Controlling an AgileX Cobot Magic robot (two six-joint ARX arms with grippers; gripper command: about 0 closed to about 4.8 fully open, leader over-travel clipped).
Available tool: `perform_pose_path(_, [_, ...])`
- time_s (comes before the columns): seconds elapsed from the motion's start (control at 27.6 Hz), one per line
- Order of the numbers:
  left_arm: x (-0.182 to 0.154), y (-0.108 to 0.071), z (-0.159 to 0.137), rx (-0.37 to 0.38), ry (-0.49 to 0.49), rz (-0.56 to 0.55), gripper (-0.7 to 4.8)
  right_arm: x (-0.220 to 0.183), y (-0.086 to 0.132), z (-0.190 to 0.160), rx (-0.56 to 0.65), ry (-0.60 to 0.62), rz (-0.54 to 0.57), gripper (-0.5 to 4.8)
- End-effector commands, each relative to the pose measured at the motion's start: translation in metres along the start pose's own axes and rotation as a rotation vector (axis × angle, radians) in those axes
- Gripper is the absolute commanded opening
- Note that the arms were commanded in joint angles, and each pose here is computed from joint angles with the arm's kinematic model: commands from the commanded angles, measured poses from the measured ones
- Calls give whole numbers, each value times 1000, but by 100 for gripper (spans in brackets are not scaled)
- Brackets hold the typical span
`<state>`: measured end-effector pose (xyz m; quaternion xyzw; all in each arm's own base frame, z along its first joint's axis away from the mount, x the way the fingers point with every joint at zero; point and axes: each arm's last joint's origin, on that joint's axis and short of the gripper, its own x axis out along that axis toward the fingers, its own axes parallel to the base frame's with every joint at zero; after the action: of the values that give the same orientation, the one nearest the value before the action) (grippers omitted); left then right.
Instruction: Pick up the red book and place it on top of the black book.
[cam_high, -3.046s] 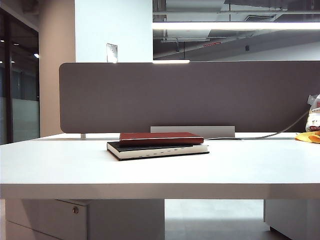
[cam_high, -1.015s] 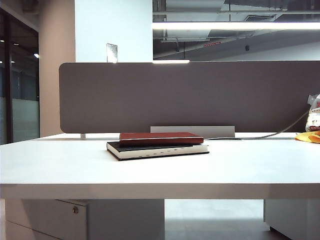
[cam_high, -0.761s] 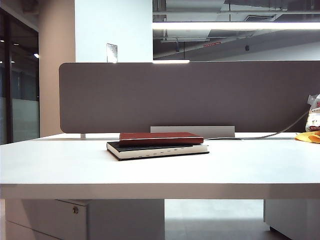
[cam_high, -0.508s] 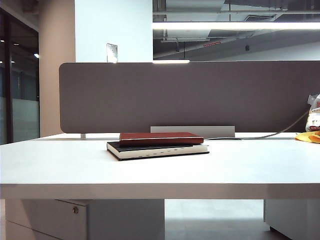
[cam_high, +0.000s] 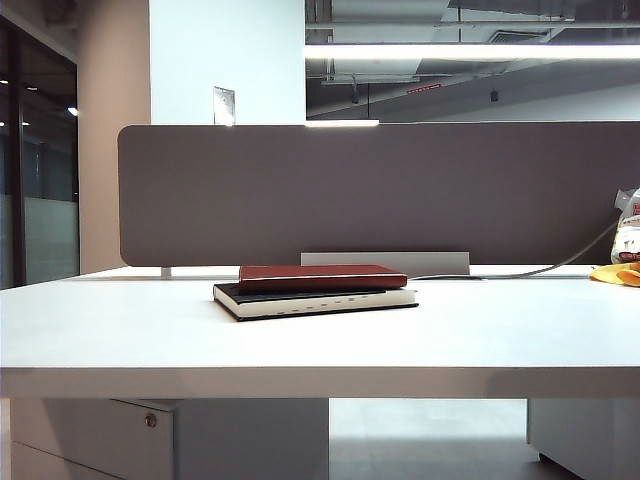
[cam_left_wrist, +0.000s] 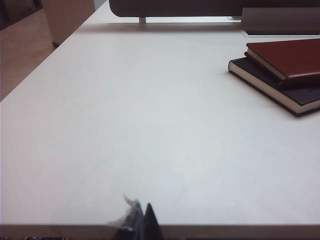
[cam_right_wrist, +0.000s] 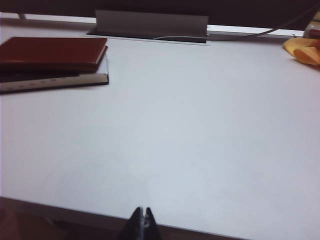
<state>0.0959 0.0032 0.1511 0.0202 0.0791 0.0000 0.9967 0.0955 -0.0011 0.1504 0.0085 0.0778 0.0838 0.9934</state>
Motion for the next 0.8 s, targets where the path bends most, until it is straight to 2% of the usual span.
perform_pose_path(0.04, [0,0,-2,-7,9,-5,-6,0,0,2,34,-28,4,-4])
perform_pose_path(0.29, [0,0,-2,-7,9,-5,-6,-2,-3,17,111,-192,-97,-4])
perform_pose_path(0.44, [0,0,-2,-7,9,-5,-6,-1,-4,16,115,-185,-136,-4])
perform_pose_path(0.62, [0,0,-2,-7,9,-5,-6,-1,-6,8,127,-106,-208,-4])
perform_pose_path(0.8, [0,0,-2,-7,9,-5,-6,0,-4,7,122,-87,-194,-4])
